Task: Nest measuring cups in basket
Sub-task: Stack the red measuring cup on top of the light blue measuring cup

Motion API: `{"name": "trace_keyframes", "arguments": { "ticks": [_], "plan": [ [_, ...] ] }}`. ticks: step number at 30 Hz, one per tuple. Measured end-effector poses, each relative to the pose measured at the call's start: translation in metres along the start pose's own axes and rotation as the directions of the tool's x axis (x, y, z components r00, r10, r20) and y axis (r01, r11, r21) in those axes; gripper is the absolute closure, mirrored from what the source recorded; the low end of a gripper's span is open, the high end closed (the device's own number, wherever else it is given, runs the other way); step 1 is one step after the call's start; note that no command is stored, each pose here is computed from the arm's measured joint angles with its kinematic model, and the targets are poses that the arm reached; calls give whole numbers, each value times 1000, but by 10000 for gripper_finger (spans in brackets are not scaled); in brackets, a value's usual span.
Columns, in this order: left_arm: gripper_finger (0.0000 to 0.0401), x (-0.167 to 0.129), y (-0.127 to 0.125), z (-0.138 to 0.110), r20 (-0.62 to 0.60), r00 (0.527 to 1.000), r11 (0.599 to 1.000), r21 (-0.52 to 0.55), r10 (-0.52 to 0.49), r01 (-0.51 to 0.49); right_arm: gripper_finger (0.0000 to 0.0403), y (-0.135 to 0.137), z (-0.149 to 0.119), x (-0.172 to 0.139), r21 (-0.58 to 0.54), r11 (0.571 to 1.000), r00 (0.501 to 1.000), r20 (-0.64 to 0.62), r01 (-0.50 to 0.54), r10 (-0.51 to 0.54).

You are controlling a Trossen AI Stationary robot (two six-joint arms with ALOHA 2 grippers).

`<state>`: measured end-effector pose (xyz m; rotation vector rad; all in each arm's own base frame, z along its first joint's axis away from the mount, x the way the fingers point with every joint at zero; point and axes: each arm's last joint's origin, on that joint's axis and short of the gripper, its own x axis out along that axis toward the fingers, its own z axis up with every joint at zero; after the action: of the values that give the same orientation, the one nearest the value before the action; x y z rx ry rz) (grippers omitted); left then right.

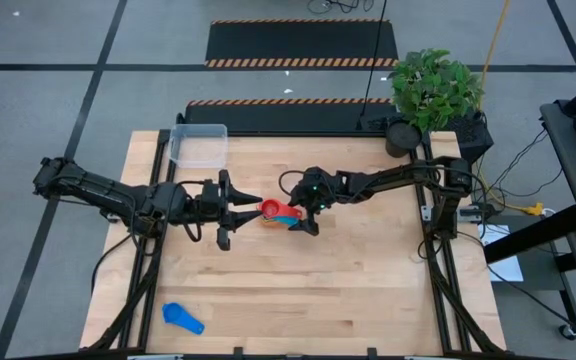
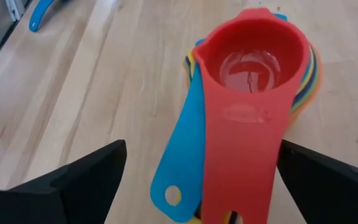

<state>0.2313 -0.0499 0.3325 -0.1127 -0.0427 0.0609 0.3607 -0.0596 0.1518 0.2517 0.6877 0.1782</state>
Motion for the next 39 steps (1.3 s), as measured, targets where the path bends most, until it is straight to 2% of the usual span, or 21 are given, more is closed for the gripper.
{"name": "trace_keyframes", "arguments": {
  "ticks": [4,9,13,17,25,29,33,39],
  "plan": [
    [254,0,0,0,2,1000,1000,1,0,0,3,0,-3,0,13,1000,1000,-28,11,-11],
    [254,0,0,1,12,1000,1000,-2,-1,1,3,6,-1,3,-44,990,989,-45,137,-139],
    [254,0,0,1,12,1000,1000,10,-1,1,3,18,15,4,-73,980,980,-60,187,-192],
    [254,0,0,1,12,1000,1000,21,-1,1,3,26,19,5,-94,964,963,-87,249,-257],
    [254,0,0,1,13,1000,1000,17,-1,1,3,25,14,5,-94,950,943,-128,297,-307],
    [254,0,0,2,19,1000,1000,15,-1,1,3,25,14,6,-89,965,957,-136,247,-257],
    [254,0,0,2,19,1000,1000,15,-2,1,3,22,9,13,-87,965,955,-147,249,-259],
    [254,0,0,2,19,1000,1000,15,-2,1,11,10,3,23,-96,950,934,-181,296,-309]
  ]
}}
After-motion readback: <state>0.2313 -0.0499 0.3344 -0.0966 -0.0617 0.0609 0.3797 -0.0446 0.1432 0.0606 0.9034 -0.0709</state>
